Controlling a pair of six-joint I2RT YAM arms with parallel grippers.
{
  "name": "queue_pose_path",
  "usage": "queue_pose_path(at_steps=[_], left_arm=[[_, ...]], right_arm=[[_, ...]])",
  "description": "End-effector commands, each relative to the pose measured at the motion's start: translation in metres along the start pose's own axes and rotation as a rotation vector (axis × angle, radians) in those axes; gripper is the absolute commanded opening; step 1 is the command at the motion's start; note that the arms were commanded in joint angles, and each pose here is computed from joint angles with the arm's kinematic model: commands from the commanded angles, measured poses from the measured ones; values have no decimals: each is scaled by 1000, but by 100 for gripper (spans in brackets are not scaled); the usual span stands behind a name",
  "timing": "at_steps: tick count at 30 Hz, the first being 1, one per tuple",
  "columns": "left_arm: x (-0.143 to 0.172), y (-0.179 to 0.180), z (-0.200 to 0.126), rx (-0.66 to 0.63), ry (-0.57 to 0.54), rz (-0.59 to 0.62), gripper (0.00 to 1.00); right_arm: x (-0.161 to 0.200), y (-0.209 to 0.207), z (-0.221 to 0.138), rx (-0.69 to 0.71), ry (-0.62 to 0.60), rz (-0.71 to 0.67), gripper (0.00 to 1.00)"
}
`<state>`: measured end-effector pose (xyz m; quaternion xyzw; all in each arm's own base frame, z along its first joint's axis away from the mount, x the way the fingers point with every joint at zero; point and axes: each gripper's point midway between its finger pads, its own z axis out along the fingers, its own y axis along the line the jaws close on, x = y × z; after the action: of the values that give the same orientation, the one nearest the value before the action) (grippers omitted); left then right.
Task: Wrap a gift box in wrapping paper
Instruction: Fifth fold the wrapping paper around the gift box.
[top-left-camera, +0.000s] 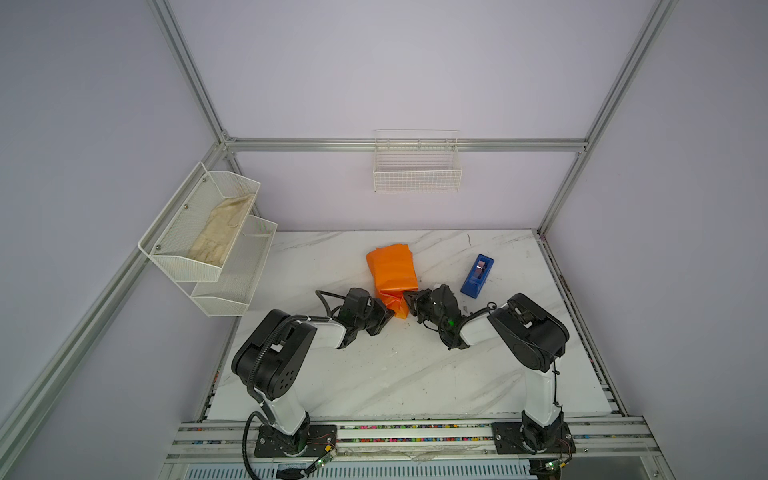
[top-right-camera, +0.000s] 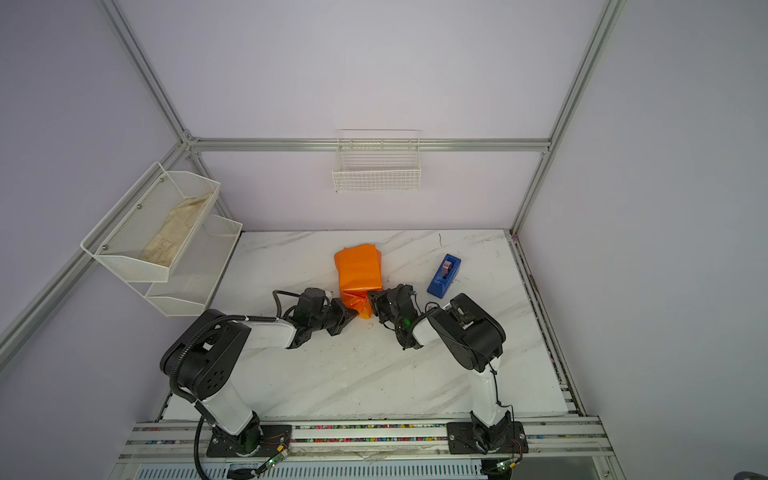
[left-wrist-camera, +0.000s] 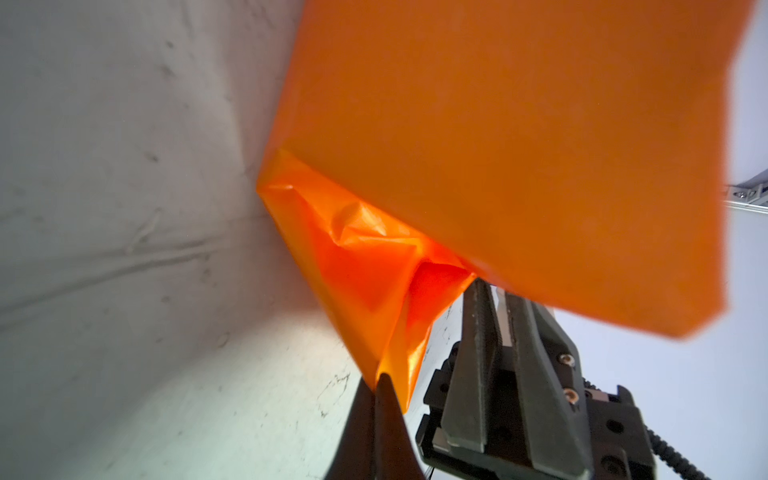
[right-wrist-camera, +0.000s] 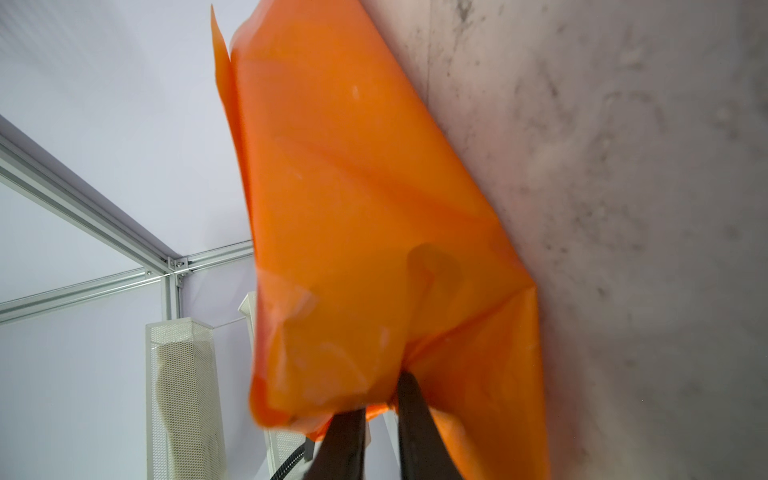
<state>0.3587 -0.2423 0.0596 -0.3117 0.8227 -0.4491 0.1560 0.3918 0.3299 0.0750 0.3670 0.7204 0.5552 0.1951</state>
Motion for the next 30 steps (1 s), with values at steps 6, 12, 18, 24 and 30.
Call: queue_pose_path(at_steps=[6,12,18,24,30], left_arm=[[-15,-67,-14,182,-26,-11,0],[-19,-65,-18,189,-39,-40,0],[-21,-58,-19,178,-44,-55,0],[-21,-52,-18,168,-44,-66,0],[-21,-48,-18,164,-43,-76,0]], right_arm=[[12,-3,-2,24,26,37,27],[17,4,-6,41,51,-55,37],[27,13,-10,70,107,-196,43],[30,21,-23,122,124,-370,44],[24,38,-39,150,126,-608,44]])
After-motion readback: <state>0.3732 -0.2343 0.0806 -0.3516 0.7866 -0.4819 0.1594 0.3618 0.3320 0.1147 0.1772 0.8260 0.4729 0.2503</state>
